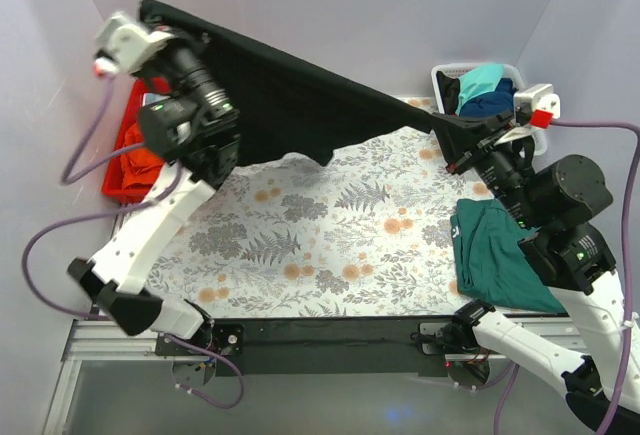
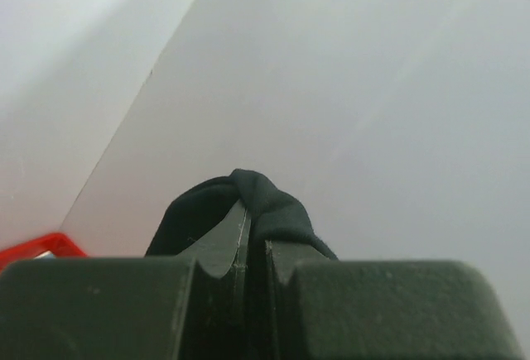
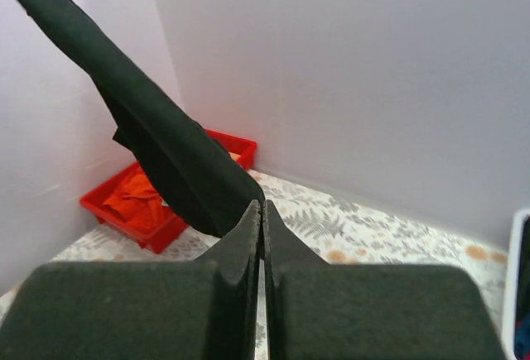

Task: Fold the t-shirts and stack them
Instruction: Flatten out the tshirt

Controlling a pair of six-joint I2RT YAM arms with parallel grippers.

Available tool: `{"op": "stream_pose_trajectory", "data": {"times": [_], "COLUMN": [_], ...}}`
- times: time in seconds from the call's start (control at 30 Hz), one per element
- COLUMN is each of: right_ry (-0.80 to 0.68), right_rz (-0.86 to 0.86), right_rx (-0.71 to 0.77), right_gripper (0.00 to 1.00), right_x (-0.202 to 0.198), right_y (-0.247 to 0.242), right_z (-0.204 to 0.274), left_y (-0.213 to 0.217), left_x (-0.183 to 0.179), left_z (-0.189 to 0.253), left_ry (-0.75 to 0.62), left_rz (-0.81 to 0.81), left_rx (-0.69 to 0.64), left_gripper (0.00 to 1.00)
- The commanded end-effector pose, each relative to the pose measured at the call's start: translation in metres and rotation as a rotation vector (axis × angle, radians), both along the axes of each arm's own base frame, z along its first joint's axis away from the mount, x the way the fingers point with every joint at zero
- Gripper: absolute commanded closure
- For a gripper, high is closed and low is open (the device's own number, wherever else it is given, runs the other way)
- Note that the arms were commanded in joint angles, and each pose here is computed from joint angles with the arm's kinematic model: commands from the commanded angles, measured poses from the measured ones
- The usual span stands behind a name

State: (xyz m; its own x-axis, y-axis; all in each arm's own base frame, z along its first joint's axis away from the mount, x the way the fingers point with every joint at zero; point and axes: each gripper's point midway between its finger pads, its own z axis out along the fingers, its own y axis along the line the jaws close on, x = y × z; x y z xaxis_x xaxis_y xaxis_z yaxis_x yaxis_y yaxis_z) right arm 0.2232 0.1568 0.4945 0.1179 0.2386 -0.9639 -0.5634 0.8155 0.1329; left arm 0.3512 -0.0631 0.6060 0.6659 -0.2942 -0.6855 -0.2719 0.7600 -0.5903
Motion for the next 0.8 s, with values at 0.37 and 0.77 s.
{"op": "stream_pose_trajectory", "data": {"times": [0.37,0.77], "right_ry": [-0.054,0.373], "right_rz": [0.127,-0.268], "right_rx": [0.037,0.047], "right_gripper": [0.99,0.99], "right_x": [-0.015,0.025], "right_y": [0.017,-0.032], "right_z": [-0.011,-0.216], "left_y": [-0.053,-0.238], "left_x": [0.039,0.241], "left_z": [0.043,-0.248], "left_ry": [-0.097,0.368], "left_rz": [-0.172,-0.531], "left_rx": [0.078,0.174], "left_gripper": [1.0,1.0]}}
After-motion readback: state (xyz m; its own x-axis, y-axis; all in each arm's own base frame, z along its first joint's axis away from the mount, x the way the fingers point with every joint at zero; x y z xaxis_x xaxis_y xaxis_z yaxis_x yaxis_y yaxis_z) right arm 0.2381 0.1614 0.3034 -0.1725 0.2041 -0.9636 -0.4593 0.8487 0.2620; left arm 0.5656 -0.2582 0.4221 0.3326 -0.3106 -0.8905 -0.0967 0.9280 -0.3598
